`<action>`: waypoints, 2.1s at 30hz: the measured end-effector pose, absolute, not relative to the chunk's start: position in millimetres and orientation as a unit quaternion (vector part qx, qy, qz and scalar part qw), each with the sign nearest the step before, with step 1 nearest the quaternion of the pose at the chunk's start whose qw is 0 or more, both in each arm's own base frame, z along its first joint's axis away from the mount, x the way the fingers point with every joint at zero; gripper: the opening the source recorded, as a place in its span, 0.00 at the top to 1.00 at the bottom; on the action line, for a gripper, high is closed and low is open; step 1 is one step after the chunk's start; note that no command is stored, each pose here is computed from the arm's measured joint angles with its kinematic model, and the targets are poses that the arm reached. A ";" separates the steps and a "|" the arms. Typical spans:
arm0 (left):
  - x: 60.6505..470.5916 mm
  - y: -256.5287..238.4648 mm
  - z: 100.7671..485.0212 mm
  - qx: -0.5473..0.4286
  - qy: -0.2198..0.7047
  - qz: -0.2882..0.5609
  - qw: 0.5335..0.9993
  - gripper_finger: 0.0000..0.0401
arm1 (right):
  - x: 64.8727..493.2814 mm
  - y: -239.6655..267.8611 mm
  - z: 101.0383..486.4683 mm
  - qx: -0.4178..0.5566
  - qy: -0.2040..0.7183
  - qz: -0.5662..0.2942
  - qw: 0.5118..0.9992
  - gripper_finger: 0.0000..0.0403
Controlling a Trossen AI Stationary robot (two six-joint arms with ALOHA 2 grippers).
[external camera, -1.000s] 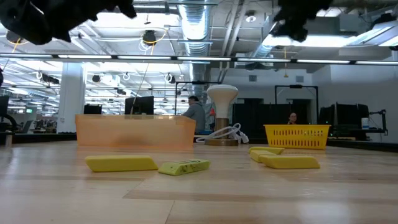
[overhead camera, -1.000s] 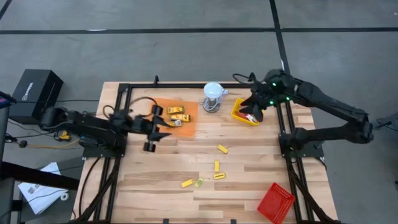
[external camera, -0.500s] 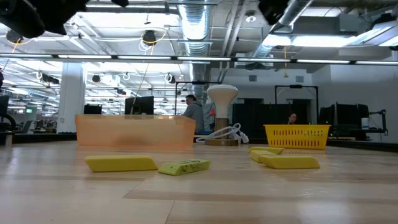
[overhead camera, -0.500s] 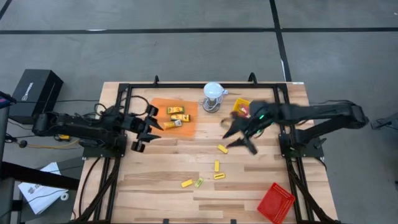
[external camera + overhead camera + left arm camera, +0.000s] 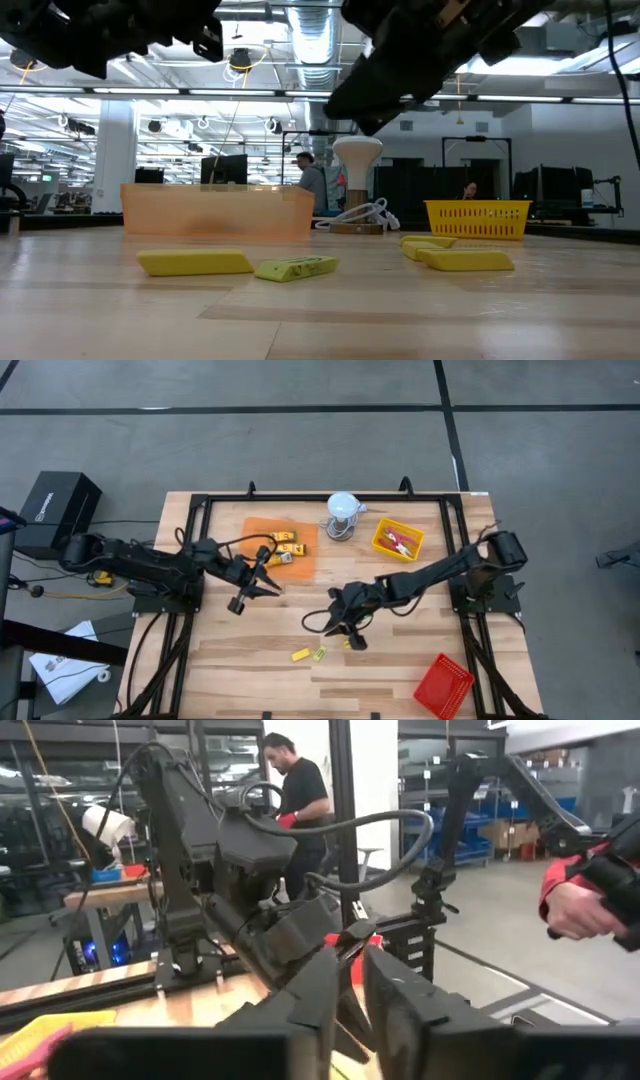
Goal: Pick & Place School Supplies
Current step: Put the yellow eraser into the red bin
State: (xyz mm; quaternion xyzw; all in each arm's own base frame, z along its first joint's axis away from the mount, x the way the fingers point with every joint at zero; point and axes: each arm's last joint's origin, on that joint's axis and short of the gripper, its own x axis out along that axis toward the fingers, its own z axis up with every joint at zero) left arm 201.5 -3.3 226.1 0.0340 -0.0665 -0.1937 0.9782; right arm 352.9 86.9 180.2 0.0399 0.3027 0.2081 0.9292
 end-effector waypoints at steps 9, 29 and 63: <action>202.6 -2.3 224.6 0.079 -0.071 -0.187 0.977 0.99 | 356.4 80.9 211.1 0.045 0.206 0.227 0.951 0.97; 209.7 -5.8 211.4 0.052 -0.025 -0.166 0.984 0.99 | 360.4 84.8 172.0 0.104 0.372 0.108 0.916 1.00; 216.5 -9.1 195.6 0.064 0.017 -0.176 0.982 0.99 | 309.5 115.5 155.6 0.118 0.497 -0.066 0.857 1.00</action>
